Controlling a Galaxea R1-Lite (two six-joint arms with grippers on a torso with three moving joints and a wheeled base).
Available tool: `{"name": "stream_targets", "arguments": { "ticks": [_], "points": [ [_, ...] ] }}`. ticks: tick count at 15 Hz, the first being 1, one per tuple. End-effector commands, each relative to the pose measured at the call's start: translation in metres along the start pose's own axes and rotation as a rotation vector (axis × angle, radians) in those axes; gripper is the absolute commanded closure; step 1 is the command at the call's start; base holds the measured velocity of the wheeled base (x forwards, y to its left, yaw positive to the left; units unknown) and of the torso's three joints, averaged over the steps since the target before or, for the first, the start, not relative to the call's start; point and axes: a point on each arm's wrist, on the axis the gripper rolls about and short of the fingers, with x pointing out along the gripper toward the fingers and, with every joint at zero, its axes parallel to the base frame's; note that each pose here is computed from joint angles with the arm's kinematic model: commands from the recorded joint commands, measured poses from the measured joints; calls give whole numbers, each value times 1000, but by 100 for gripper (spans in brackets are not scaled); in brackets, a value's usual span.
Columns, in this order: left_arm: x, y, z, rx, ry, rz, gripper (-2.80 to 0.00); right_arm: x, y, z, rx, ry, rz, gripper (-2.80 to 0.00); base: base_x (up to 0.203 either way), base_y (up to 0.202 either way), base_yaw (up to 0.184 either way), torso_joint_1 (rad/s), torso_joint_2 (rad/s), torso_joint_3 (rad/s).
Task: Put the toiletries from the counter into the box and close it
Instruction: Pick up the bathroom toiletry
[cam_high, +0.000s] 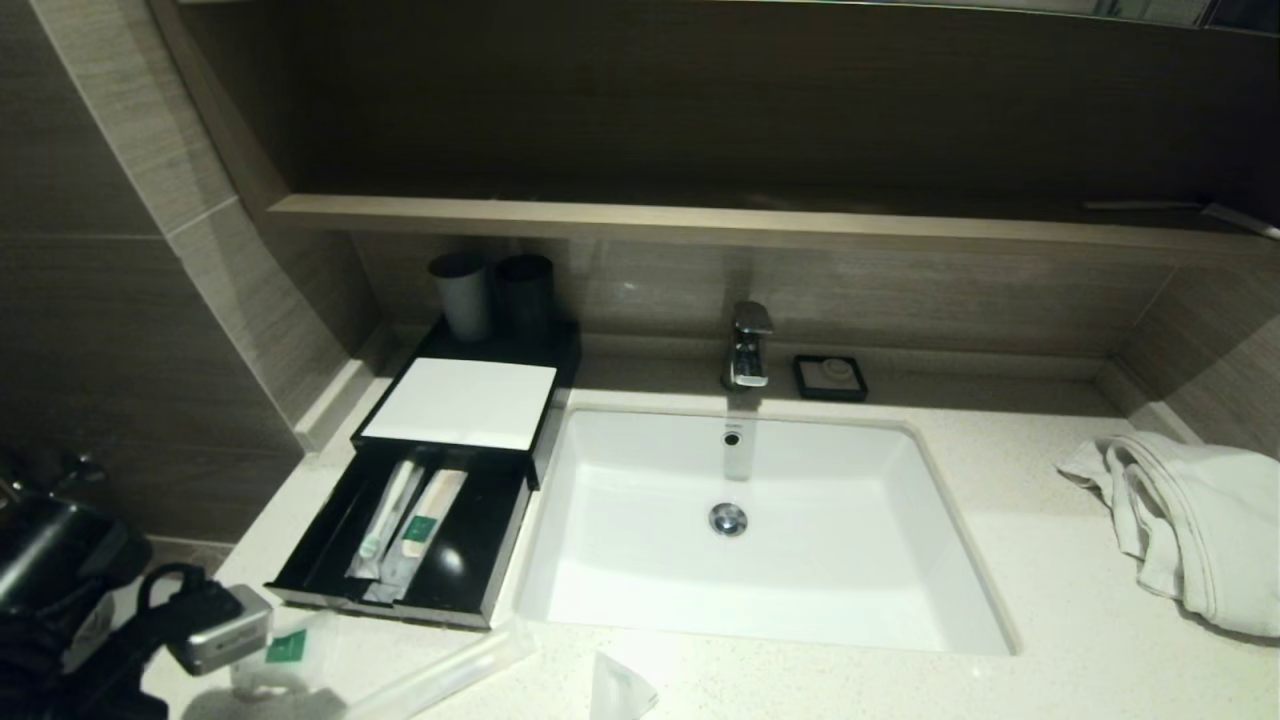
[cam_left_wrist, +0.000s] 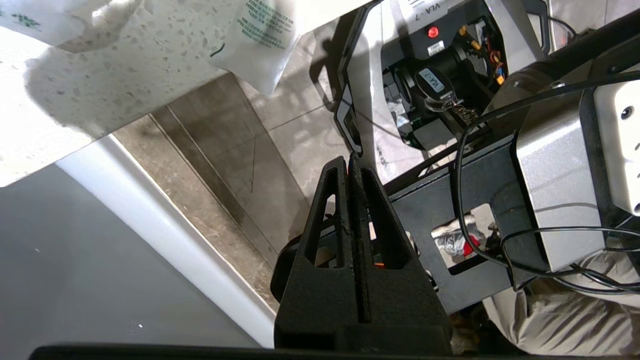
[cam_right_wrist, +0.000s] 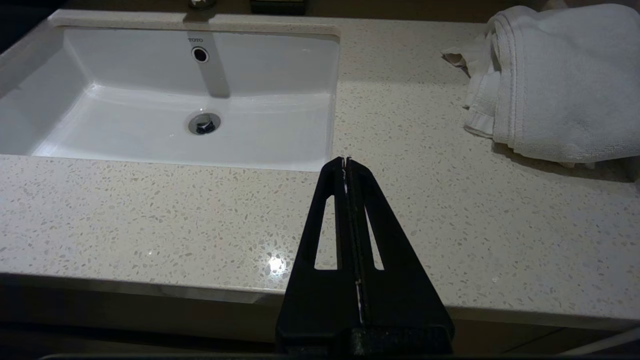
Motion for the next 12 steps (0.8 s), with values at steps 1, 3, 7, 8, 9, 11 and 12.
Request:
{"name": "stream_targets", "arguments": {
  "ticks": [1, 3, 7, 8, 9, 11, 12],
  "points": [
    [6, 3, 3, -2, 31, -18, 0, 0, 0, 0, 0, 0, 1, 0, 0, 0, 0, 0, 0, 0],
    [13, 8, 10, 2, 25, -15, 0, 0, 0, 0, 0, 0, 1, 0, 0, 0, 0, 0, 0, 0],
    [24, 15, 16, -3, 47, -23, 0, 0, 0, 0, 0, 0, 1, 0, 0, 0, 0, 0, 0, 0],
    [25, 15, 16, -4, 50, -24, 0, 0, 0, 0, 0, 0, 1, 0, 0, 0, 0, 0, 0, 0],
    [28, 16, 16, -4, 51, -23, 0, 0, 0, 0, 0, 0, 1, 0, 0, 0, 0, 0, 0, 0],
    [32, 17, 18, -3, 54, -23, 0, 0, 0, 0, 0, 0, 1, 0, 0, 0, 0, 0, 0, 0],
    [34, 19, 19, -3, 58, -16, 0, 0, 0, 0, 0, 0, 1, 0, 0, 0, 0, 0, 0, 0]
  ]
}}
